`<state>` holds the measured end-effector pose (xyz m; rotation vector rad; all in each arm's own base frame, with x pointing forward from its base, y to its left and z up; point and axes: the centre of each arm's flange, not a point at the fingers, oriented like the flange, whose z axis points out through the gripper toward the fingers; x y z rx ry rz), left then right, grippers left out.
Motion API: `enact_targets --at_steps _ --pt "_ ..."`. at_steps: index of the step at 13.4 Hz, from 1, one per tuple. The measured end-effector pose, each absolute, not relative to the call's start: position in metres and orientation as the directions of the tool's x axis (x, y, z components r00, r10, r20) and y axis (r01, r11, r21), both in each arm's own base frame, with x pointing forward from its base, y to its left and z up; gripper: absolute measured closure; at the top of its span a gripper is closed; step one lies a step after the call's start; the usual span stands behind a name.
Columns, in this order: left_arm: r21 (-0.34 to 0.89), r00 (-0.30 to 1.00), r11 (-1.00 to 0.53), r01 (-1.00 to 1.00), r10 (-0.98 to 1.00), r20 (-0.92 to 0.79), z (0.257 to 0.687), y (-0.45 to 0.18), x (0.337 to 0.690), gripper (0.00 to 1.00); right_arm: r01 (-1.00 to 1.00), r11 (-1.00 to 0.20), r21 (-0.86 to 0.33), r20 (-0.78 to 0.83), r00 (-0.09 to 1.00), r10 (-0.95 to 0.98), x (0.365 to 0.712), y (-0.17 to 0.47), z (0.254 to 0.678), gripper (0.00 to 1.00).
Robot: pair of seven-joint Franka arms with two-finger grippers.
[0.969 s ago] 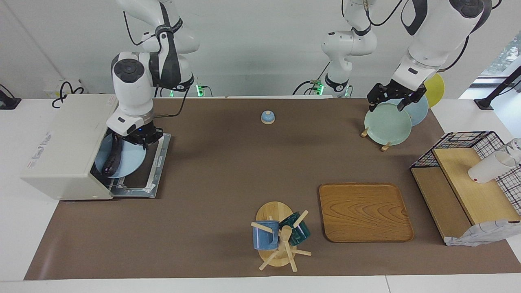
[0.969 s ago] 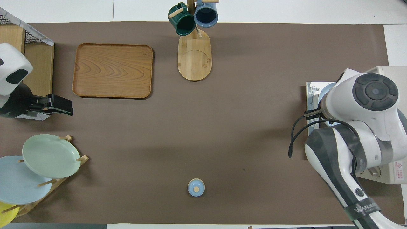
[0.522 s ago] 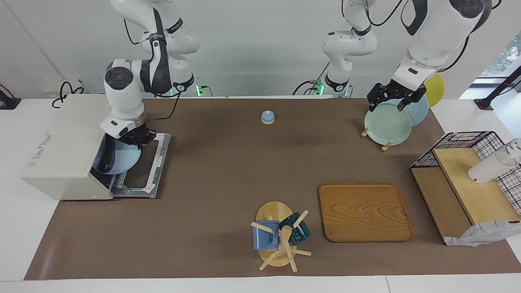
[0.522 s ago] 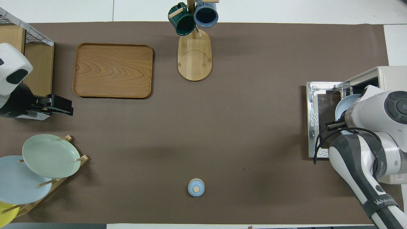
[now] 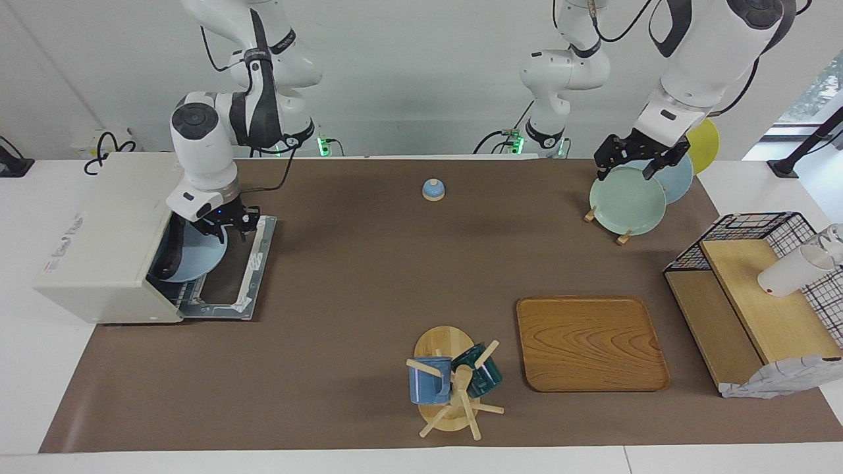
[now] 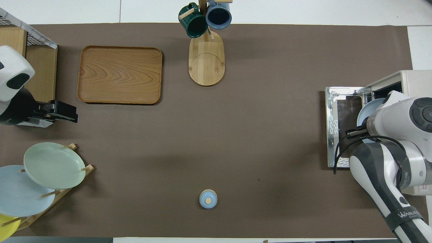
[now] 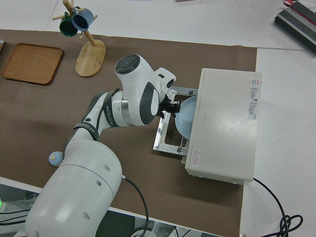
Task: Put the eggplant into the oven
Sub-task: 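Insert the eggplant into the oven and open the right gripper, then push the oven door shut with the right gripper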
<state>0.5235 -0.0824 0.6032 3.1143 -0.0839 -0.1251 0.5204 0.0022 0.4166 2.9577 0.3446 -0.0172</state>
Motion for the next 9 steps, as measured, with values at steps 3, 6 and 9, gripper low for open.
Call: enact_targets --at_steps 3,6,9 --pt "0.026 0.995 -0.998 -0.053 -0.055 -0.08 0.603 -0.082 0.524 0.0 0.214 -0.969 0.126 0.044 0.974 0.221 0.541 0.02 0.447 0.54" --pt "0.026 0.995 -0.998 -0.053 -0.055 -0.08 0.603 -0.082 0.524 0.0 0.162 -0.982 0.095 0.079 0.982 0.169 0.546 0.069 0.441 0.87" --pt "0.026 0.995 -0.998 -0.053 -0.055 -0.08 0.603 -0.082 0.524 0.0 0.136 -0.987 0.084 0.08 0.986 0.143 0.544 0.127 0.416 0.99"
